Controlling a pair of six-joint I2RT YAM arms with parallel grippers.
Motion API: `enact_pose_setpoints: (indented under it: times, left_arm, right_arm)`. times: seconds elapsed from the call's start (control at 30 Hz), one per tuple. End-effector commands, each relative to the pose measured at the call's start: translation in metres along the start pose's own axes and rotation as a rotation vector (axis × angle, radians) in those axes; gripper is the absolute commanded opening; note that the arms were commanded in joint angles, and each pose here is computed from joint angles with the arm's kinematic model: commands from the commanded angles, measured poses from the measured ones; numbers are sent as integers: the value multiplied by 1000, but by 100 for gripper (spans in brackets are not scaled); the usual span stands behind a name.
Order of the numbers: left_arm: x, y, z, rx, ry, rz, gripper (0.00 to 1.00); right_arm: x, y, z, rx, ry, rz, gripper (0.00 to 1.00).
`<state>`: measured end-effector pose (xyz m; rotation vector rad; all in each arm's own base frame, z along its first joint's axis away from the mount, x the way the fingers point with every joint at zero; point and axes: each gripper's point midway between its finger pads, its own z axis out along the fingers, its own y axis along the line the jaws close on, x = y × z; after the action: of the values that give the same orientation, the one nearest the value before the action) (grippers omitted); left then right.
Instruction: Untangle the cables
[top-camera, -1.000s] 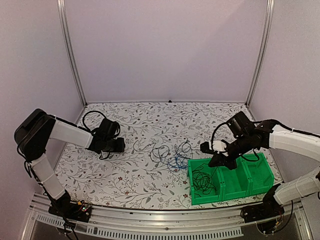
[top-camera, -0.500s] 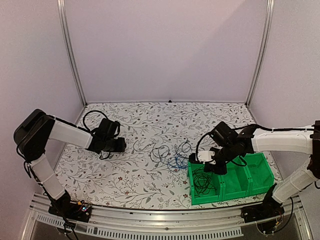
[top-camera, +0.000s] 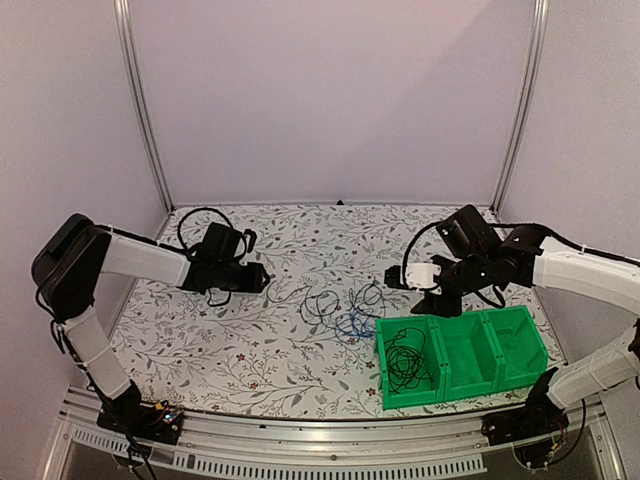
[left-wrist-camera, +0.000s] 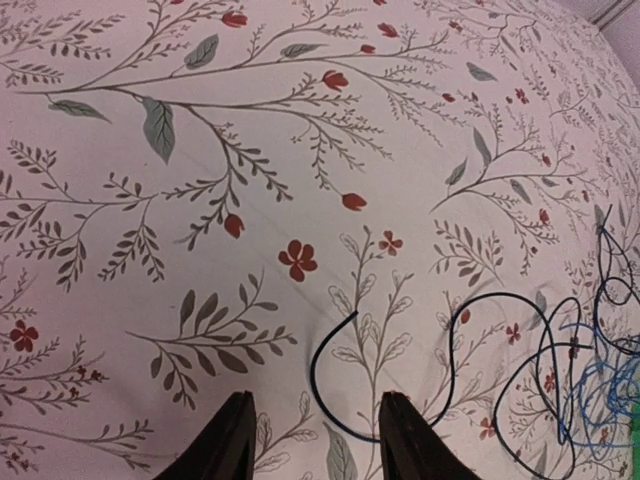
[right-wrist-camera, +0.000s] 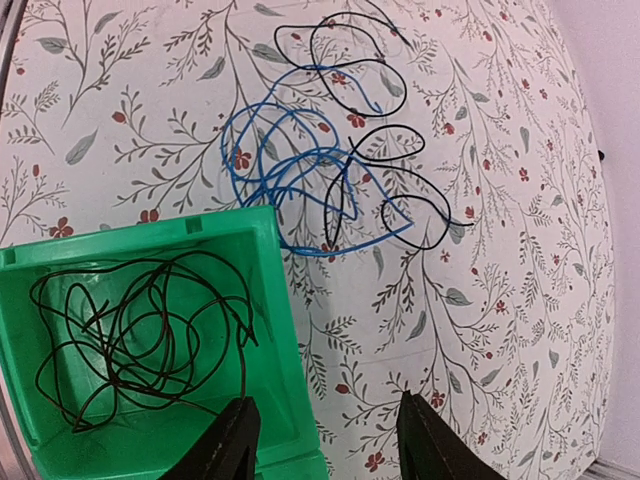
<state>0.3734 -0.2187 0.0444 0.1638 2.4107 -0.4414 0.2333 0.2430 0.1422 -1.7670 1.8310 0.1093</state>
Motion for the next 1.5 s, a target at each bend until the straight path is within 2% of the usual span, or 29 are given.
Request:
enact_pose_setpoints:
  times: [0.0,0.3,0.67,0.73,0.8,0.87,1.03,1.13,1.27,1.47]
  left_arm:
    - [-2,-18,19,53,49,103,40]
    - [14,-13,43,33,156,161,35]
    - [20,-4,63,-14,174,202,24]
    - [20,-5,65,-12,174,208,16]
    - [19,-6,65,-12,172,208,3]
    - [15,-8,60,-11,160,211,0]
    - [-21,-24,28,19,58,223,0]
    - [-60,-46,-10,51,-63,223,0]
    - [-104,-77,-67,124,-228,215,0]
    - [-136,-102,-128,221,-362,162,0]
  right_arm:
    - [-14,-31,-12,35,-34,6,52]
    - [-47,-59,-13,28,-119,44,53]
    - [-79,-70,9,-39,-215,86,53]
    - [-88,-74,10,-45,-239,96,53]
    - [-93,-77,14,-56,-250,116,53]
    - [-97,-79,17,-61,-263,125,53]
    - [-109,-94,29,-34,-299,158,53]
    - [-125,-107,36,-43,-333,200,72]
    - [-161,-112,35,-159,-429,252,92]
    - [-197,-122,49,-221,-489,275,94]
